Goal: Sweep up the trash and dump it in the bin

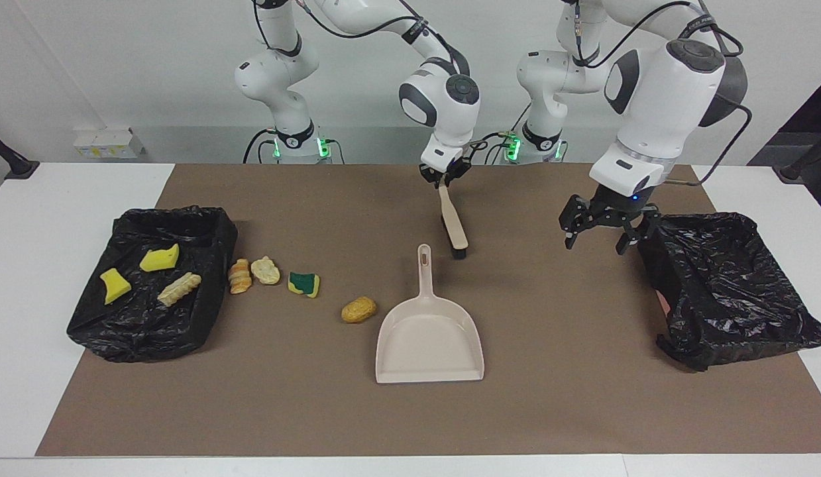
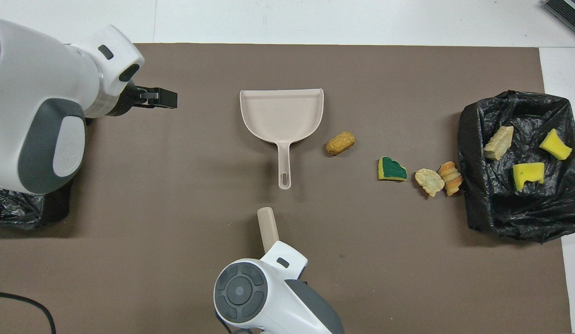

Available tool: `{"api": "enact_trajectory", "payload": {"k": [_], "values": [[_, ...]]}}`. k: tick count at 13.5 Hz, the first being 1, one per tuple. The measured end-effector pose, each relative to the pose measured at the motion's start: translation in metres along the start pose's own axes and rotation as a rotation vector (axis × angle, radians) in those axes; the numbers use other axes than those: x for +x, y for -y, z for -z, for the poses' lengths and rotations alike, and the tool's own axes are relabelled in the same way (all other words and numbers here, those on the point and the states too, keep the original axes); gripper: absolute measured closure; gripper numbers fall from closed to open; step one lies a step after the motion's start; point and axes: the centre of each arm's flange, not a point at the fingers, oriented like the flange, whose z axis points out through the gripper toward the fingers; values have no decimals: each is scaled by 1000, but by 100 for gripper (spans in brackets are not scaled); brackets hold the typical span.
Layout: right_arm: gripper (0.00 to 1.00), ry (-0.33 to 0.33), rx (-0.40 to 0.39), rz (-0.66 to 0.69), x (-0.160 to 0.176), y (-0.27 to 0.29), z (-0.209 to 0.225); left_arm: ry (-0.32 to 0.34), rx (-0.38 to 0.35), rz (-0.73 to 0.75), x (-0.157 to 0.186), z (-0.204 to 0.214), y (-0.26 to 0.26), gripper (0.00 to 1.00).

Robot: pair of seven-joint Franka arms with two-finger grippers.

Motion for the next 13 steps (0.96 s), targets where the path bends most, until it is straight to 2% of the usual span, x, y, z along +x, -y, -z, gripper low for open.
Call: {"api": "enact_trajectory", "payload": {"k": [3,5,8,10,13], "values": [[73,6,10,-89,-12,-64,58,7,-24,-24,-2,-9,-30,0],[73,14,5,-158,-3,-103,77,55,-44,-66,-15,-46,-91,0],[73,-10,-93,-242,30,-149,66,69,-75,-74,-37,-107,-173,0],[73,-4,-162,-299,49,-184,55,75,-84,-90,-47,-130,-196,0],[73,15,-281,-369,68,-246,31,127,-77,-139,-72,-160,-225,0]]}}
